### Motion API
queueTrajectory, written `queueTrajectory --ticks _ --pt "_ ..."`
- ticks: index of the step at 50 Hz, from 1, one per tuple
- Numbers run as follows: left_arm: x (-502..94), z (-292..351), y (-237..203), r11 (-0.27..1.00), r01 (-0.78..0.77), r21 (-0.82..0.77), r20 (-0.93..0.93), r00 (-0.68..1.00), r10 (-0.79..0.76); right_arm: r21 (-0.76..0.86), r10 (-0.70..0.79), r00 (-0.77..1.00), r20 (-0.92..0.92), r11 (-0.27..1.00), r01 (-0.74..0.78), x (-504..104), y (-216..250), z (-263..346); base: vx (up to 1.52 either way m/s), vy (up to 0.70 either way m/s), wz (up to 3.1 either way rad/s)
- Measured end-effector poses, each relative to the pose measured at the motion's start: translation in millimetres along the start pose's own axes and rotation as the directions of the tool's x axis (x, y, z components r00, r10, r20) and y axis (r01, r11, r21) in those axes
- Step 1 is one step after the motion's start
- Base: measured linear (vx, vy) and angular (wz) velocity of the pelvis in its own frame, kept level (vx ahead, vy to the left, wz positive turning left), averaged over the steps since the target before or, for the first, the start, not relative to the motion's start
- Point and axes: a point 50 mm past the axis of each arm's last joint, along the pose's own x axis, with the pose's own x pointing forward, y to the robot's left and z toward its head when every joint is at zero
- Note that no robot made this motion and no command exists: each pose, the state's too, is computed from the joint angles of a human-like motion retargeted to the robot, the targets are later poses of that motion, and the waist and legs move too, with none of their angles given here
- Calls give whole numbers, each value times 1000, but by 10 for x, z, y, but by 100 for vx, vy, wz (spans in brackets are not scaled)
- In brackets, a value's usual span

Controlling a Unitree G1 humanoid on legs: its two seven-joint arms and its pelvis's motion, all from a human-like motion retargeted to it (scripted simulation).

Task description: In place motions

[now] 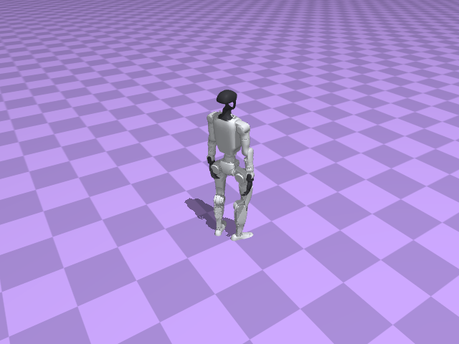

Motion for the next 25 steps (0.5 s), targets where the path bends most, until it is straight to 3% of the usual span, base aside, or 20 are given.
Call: queueTrajectory --ticks 25 --pt "-1 -21 14 1000 -6 5 -8 1000 6 2 2 1000 11 1000 -2 -5 -6 33 0 0 0"
